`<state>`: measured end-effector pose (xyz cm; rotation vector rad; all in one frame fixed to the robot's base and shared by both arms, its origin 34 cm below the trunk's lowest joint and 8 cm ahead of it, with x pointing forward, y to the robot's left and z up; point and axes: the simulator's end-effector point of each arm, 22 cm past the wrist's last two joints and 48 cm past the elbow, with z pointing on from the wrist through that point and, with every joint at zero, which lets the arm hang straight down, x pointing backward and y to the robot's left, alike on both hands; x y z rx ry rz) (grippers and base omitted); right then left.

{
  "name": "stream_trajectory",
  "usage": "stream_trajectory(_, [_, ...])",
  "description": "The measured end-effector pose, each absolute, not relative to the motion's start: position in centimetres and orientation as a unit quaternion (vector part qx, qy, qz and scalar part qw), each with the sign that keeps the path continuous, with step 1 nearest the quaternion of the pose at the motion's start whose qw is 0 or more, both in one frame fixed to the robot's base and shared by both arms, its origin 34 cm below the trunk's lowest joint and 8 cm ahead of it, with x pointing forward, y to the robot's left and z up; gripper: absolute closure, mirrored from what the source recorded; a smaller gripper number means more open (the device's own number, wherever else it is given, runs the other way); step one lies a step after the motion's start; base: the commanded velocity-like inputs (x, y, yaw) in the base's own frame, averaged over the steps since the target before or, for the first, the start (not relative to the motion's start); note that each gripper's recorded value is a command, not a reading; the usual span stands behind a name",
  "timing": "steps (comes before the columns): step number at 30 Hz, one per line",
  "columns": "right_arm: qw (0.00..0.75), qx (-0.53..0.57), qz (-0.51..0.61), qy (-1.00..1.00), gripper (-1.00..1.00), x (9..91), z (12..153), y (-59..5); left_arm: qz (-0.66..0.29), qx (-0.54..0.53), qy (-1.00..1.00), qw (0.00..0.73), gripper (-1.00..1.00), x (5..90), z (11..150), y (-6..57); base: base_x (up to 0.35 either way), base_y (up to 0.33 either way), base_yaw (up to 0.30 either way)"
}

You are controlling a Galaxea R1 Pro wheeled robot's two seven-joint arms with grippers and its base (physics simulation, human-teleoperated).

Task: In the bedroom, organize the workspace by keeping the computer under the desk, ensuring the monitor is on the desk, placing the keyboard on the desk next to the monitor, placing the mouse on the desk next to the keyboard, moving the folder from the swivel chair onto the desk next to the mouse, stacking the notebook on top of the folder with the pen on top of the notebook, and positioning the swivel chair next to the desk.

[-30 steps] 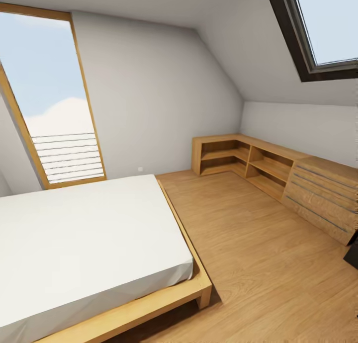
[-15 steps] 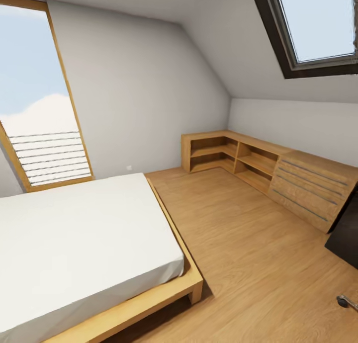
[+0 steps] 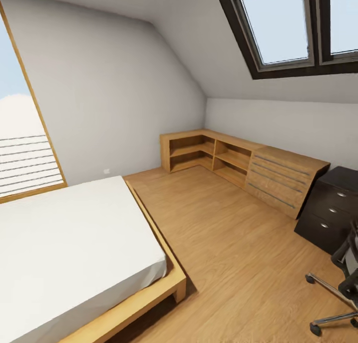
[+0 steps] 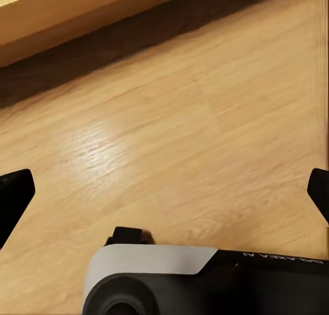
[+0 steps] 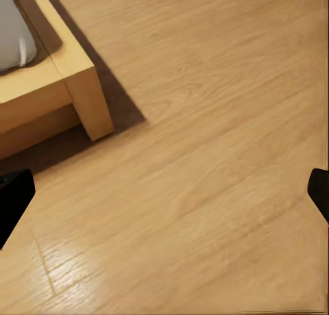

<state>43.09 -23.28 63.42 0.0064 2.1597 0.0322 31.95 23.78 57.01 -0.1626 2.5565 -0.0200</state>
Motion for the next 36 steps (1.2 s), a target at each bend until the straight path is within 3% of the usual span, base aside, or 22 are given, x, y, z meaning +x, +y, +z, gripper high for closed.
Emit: stream_trajectory(36, [0.471,0.003,0.014,0.882,-1.00,43.05,63.40,-23.14,-0.011,-0.056,0.958,0.281,-1.00,31.58,56.86,23.33,0.004,0.002,-0.300])
